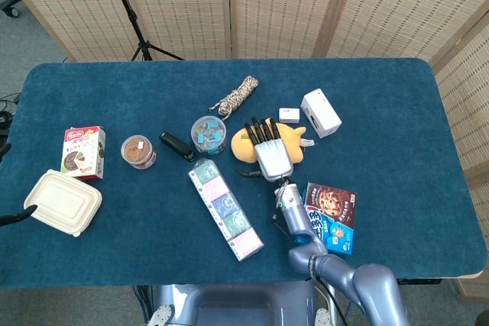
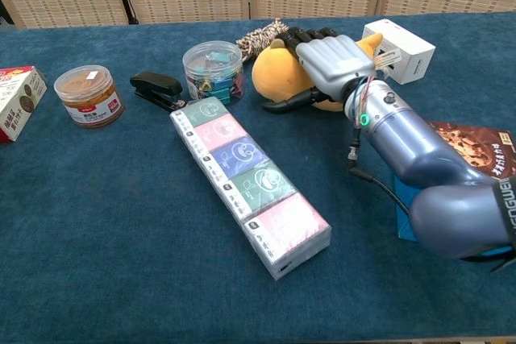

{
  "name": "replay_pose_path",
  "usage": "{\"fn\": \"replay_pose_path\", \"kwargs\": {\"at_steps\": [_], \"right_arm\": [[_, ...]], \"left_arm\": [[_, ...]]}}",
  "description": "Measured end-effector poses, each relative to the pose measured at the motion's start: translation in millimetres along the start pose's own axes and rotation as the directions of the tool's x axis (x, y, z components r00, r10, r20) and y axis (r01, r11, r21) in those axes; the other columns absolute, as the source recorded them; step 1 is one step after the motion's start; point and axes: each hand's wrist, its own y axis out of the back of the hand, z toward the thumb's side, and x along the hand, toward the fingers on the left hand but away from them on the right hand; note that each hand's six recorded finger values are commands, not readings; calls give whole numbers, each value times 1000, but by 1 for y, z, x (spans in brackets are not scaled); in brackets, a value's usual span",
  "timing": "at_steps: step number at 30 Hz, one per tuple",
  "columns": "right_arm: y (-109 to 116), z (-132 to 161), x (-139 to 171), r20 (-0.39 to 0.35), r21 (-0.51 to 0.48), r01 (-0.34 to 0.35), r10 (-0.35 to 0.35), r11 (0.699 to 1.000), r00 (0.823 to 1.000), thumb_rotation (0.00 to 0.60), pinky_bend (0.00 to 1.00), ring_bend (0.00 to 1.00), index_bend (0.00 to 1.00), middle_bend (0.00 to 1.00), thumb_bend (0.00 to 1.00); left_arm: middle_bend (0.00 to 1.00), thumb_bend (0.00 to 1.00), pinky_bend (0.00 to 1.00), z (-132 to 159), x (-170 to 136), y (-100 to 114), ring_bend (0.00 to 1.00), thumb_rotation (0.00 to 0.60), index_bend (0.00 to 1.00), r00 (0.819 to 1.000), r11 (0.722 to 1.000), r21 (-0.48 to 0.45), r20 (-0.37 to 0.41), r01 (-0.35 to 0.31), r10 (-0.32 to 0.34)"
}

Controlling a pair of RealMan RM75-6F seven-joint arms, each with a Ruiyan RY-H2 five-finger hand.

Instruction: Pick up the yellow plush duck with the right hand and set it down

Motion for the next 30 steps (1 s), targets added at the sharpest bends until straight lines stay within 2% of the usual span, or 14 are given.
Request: {"fn": "replay_pose_path", "kwargs": {"at_steps": [23,30], "right_arm": [[5,-62,39,129,-61,-39,46,997,991,172,0,0,0,0,0],[6,-72,43,147,-96,-37,51,995,988,171,0,0,0,0,0]], "left_arm": [[0,0,0,4,-2,-3,0,600,0,1000,1000,11,5,5,-5],[0,0,0,3,-2,-2,0,600,0,1000,1000,6,3,5,-5]]}}
